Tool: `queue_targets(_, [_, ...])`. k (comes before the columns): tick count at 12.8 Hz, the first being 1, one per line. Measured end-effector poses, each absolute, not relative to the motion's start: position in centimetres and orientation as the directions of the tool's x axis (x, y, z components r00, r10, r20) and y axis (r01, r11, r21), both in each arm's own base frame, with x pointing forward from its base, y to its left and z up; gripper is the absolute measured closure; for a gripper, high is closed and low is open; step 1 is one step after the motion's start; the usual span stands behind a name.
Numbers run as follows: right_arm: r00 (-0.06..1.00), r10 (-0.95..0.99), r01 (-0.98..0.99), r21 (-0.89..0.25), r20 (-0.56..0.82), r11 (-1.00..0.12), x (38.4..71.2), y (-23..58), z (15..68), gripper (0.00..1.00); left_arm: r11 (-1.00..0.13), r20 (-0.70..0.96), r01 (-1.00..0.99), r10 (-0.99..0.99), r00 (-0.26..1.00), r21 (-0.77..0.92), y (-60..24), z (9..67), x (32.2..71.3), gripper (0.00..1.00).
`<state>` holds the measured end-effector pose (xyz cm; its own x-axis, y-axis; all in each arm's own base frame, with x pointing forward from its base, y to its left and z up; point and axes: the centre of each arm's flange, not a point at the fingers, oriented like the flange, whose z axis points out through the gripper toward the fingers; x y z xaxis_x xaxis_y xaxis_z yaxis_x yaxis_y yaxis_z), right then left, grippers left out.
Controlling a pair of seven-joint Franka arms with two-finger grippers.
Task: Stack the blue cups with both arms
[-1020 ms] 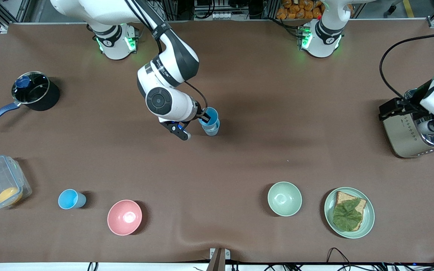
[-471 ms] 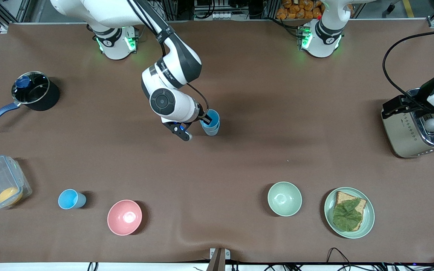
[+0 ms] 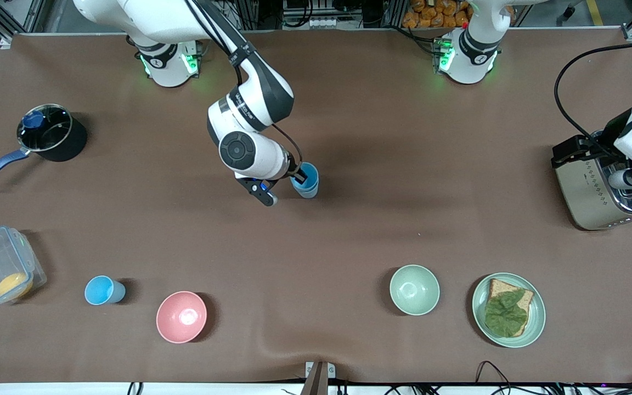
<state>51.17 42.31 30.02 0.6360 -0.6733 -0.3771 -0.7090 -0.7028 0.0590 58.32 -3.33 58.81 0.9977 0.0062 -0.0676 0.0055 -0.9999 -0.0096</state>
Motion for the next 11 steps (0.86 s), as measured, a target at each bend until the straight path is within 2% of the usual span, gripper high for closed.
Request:
queue_targets(1, [0.617, -0.691, -0.726, 0.066, -0.376, -0.684, 51.3, 42.3, 30.1, 0.70, -1.000, -0.068, 0.006, 0.006, 0.998, -0.010, -3.3, 58.8, 58.3, 0.00])
queue_targets(2, [0.613, -0.696, -0.731, 0.067, -0.375, -0.680, 51.4, 42.2, 30.4, 0.56, -1.000, -0.068, 0.006, 0.006, 0.998, -0.010, -3.3, 58.8, 58.3, 0.00])
queue_targets(4, [0.638, -0.659, -0.687, 0.090, -0.398, -0.721, 52.0, 41.0, 31.8, 0.33, -1.000, -0.067, 0.006, 0.006, 0.998, -0.010, -3.3, 58.9, 58.3, 0.00])
queue_targets(6, [0.679, -0.587, -0.621, 0.080, -0.441, -0.780, 54.6, 36.3, 34.3, 0.09, -1.000, -0.064, 0.007, 0.007, 0.998, -0.009, -3.3, 59.0, 58.3, 0.00])
queue_targets(7, [0.702, -0.544, -0.587, 0.059, -0.459, -0.807, 56.1, 32.9, 35.6, 0.01, -1.000, -0.062, 0.009, 0.010, 0.998, -0.009, -3.3, 59.1, 58.3, 0.00])
queue_targets(9, [0.764, -0.456, -0.501, 0.026, -0.456, -0.865, 58.4, 25.6, 38.0, 0.00, -0.999, -0.053, 0.047, 0.047, 0.998, -0.011, -3.2, 59.5, 58.4, 0.00])
queue_targets(11, [0.850, -0.335, -0.360, 0.015, -0.407, -0.933, 59.5, 18.8, 41.1, 0.00, -0.996, -0.045, 0.084, 0.085, 0.995, -0.012, -3.0, 59.9, 58.4, 0.00])
